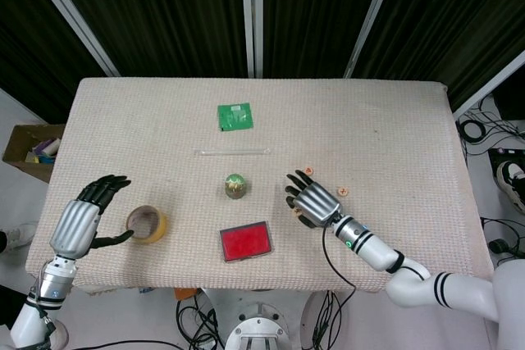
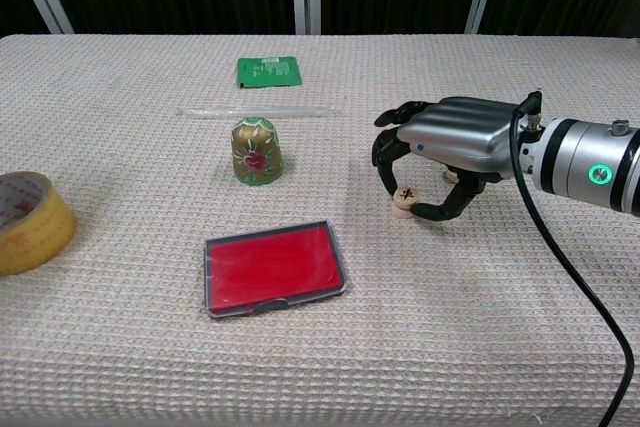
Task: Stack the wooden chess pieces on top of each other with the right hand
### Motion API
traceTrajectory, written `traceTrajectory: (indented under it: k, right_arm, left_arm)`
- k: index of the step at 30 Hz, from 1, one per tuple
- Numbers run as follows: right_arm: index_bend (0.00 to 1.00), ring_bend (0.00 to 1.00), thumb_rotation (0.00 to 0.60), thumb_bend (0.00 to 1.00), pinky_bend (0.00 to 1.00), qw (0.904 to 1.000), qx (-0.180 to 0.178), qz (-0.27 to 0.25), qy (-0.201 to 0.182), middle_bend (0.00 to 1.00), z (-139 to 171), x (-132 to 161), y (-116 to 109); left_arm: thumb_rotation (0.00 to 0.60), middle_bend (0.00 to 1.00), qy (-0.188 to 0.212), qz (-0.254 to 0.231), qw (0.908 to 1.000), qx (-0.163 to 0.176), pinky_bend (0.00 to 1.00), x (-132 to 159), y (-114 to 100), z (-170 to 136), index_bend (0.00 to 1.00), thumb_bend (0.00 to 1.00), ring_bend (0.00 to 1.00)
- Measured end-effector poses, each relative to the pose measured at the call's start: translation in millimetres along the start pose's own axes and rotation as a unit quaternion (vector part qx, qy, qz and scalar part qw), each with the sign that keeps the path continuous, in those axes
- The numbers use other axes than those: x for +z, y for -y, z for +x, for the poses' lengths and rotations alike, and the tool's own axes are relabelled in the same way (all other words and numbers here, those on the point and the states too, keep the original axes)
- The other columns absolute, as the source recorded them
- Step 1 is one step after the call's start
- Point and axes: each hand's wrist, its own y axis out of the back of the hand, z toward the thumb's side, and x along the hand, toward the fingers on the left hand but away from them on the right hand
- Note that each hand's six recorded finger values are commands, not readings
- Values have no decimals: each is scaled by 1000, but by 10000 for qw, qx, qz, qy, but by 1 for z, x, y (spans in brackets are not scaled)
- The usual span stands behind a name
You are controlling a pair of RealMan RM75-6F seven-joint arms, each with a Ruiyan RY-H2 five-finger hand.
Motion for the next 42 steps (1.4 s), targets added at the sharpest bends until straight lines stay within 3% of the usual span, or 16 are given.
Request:
traceTrajectory:
  k: [25, 28, 33, 42]
  right_arm:
    - [374, 0, 600, 317, 47, 10000, 5, 32, 15, 233, 4, -1, 2]
    - [361, 0, 600, 279, 47, 9999, -109, -5, 125, 231, 10, -8, -3]
    - [358, 0, 600, 229, 47, 9969, -326, -203, 685, 231, 30, -44, -13]
    - [390, 0, 600, 219, 48, 9947, -71, -267, 995, 233, 22, -63, 5]
  left_arm:
    - [600, 143, -18, -12, 10000, -42, 199, -1, 2, 0, 174, 59, 122]
    - [600, 143, -23, -4, 10000, -32, 199, -2, 1, -1, 174, 60, 122]
    - [600, 143, -56, -24, 10000, -4, 199, -4, -1, -1, 174, 60, 122]
    - [600, 143, 8, -7, 10000, -36, 199, 2, 0, 0, 174, 59, 122]
